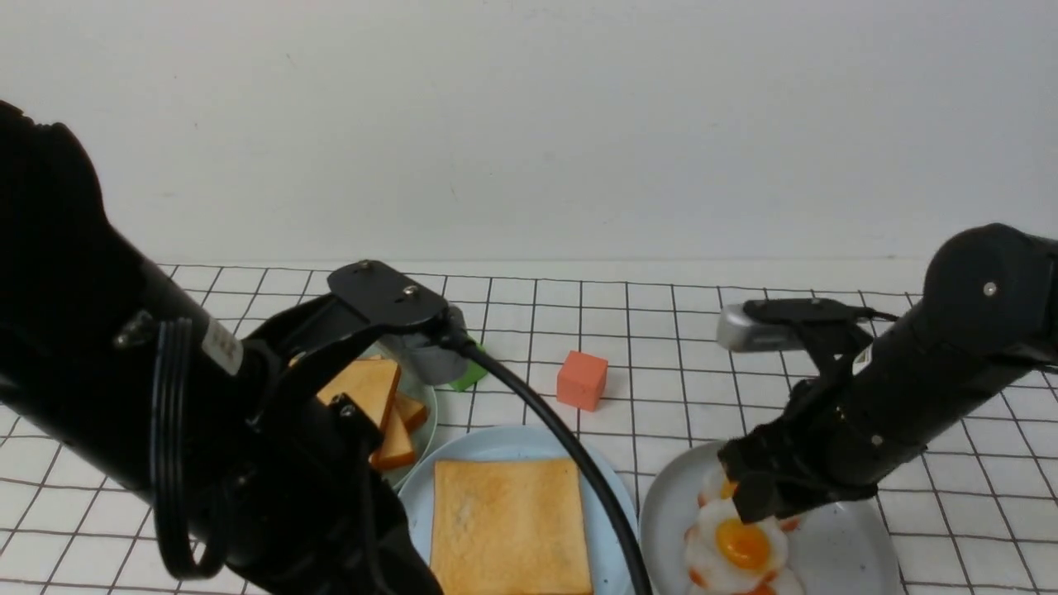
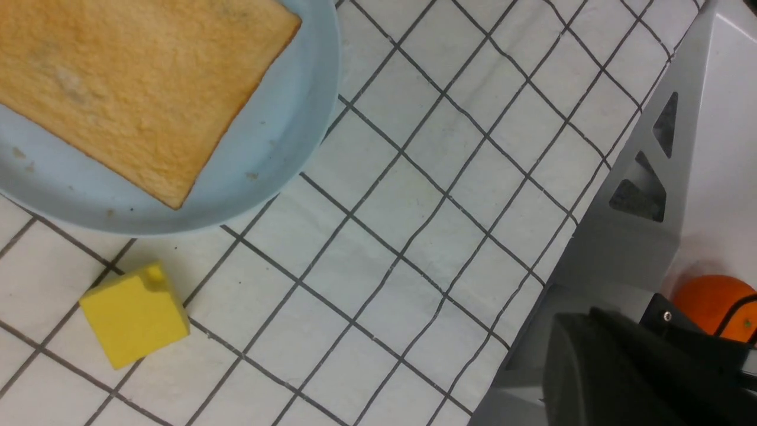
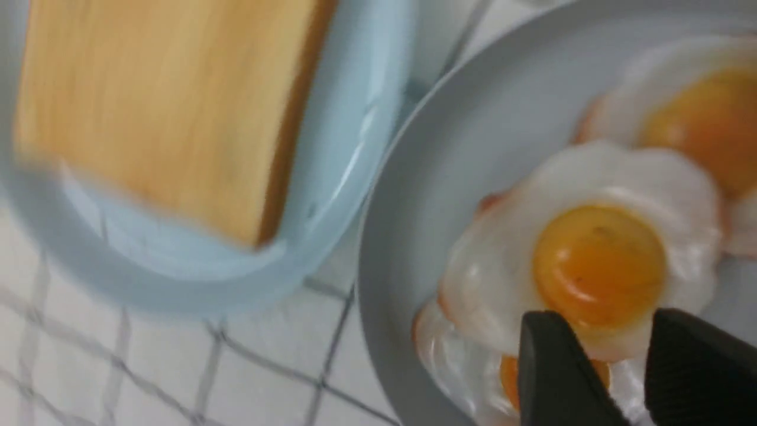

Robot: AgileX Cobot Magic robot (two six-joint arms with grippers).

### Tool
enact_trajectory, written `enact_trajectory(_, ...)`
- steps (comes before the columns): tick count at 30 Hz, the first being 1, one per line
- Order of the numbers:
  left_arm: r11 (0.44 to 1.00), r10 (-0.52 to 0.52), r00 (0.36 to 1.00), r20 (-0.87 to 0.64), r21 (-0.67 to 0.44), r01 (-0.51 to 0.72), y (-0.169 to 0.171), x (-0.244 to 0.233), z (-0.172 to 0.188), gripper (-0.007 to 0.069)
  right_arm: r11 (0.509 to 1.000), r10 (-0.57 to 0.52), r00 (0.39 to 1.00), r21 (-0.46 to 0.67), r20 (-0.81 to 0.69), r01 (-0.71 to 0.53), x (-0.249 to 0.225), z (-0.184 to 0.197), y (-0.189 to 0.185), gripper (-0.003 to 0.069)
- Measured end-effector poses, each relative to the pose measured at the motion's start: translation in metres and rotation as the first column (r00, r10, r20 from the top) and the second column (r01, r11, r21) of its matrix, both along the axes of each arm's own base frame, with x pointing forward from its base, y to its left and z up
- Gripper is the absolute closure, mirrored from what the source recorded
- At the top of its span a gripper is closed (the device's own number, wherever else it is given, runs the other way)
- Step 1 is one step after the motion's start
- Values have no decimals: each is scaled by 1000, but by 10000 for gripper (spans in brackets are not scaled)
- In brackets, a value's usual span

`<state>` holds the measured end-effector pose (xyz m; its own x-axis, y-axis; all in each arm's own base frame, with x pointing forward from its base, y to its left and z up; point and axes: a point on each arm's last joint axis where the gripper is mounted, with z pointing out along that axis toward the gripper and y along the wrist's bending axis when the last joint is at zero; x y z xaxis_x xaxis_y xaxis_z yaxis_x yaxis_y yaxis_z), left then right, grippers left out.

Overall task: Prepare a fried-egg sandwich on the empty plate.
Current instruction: Use the right arm to grab a fried egg

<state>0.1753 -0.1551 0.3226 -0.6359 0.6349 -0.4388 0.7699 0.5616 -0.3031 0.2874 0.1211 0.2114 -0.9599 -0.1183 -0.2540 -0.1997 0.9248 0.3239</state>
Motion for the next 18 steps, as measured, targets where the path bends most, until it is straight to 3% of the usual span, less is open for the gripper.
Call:
enact_trajectory(2,1000,1,1000,-3,-7,-1,-1,0,0,608,992,-122,992,8,-40,123,3,0,-6,382)
enact_trajectory(4,1000,2,1000,-9,-17,-2,-1,-1,1,607,986,-167,984,0,-64,168,4,-2,-10,358)
enact_trajectory(11,999,10,1000,-14,-49,-11,-4,-1,2,601,973,-232,968,-26,-100,230,14,-19,-22,307)
enact_trajectory(16,999,10,1000,-15,-53,-11,-4,-1,3,596,977,-212,974,-34,-83,210,22,-32,-23,309)
enact_trajectory(18,998,10,1000,-16,-54,-11,-4,-1,3,594,991,-132,990,-45,-53,130,24,-36,-22,309)
